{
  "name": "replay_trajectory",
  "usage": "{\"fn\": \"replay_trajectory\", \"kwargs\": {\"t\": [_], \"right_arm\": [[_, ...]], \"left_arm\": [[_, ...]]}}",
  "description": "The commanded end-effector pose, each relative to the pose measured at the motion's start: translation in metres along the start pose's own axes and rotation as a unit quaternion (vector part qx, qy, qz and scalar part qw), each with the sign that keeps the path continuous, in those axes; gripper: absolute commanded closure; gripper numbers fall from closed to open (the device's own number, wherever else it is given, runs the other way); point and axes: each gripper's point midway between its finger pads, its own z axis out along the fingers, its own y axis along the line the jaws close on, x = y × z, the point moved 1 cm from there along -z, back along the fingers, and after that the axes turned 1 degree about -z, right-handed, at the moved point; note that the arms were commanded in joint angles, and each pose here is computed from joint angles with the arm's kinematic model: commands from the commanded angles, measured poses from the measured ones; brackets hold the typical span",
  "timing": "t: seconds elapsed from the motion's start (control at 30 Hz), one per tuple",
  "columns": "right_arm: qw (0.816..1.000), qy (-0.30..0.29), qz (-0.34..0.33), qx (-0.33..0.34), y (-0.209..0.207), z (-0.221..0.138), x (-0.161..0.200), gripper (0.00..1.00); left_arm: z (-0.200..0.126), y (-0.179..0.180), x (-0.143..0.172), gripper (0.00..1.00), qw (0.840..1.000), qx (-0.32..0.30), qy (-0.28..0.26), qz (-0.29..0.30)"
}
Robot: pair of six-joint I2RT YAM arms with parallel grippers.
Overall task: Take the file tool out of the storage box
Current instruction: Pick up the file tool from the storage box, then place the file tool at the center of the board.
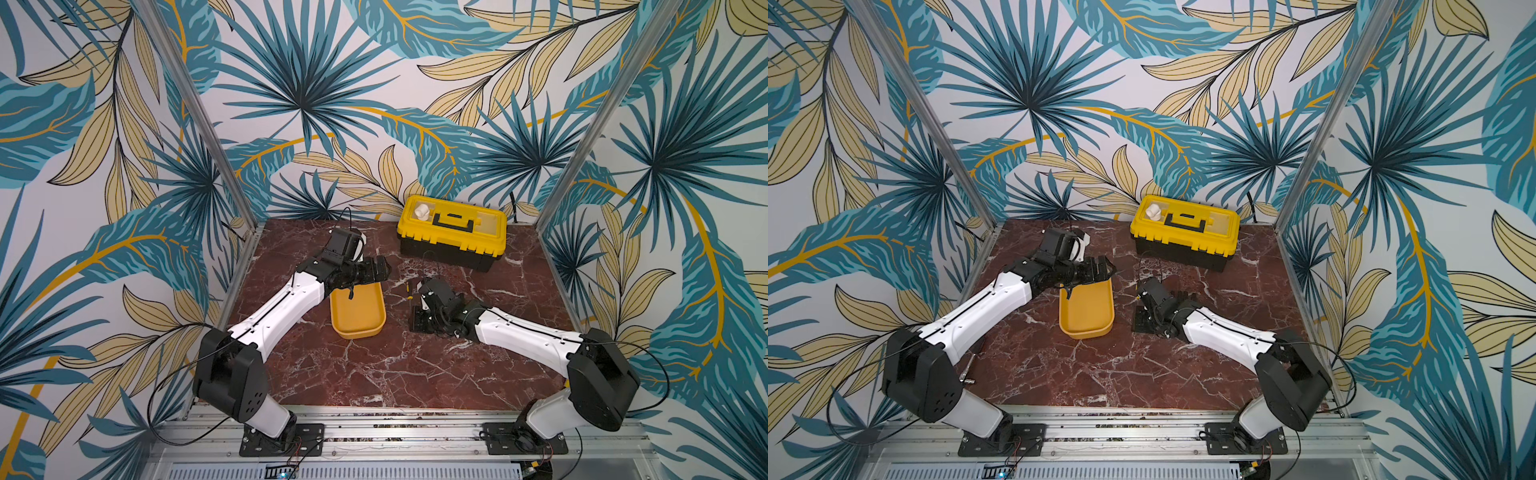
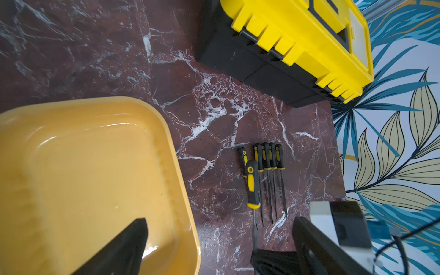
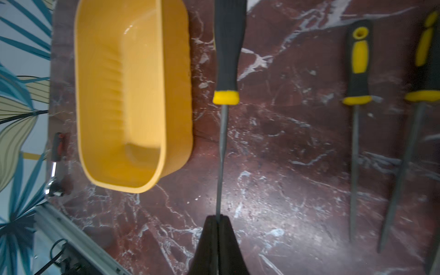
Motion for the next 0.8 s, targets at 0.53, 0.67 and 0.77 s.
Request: {"fn": "replay_trajectory", "kwargs": {"t": [0.53,0.67,0.77], "right_arm": [[0.985,0.034,-0.034,0.167,-0.059,0.044,0.011,1.00],[0.982,0.035,-0.045,0.181,-0.063,0.047,0.007,1.00],[0.979,0.041,-0.051,0.192,-0.067,0.048,0.005,1.00]], "left_arm": [[-0.040,0.030,0.029,0.00,0.997,-0.057,-0.013,0.048],[-0.040,0.034,0.036,0.00,0.997,-0.058,-0.007,0.043],[-0.039,0.038,0.039,0.00,0.997,-0.064,-0.006,0.039]]}}
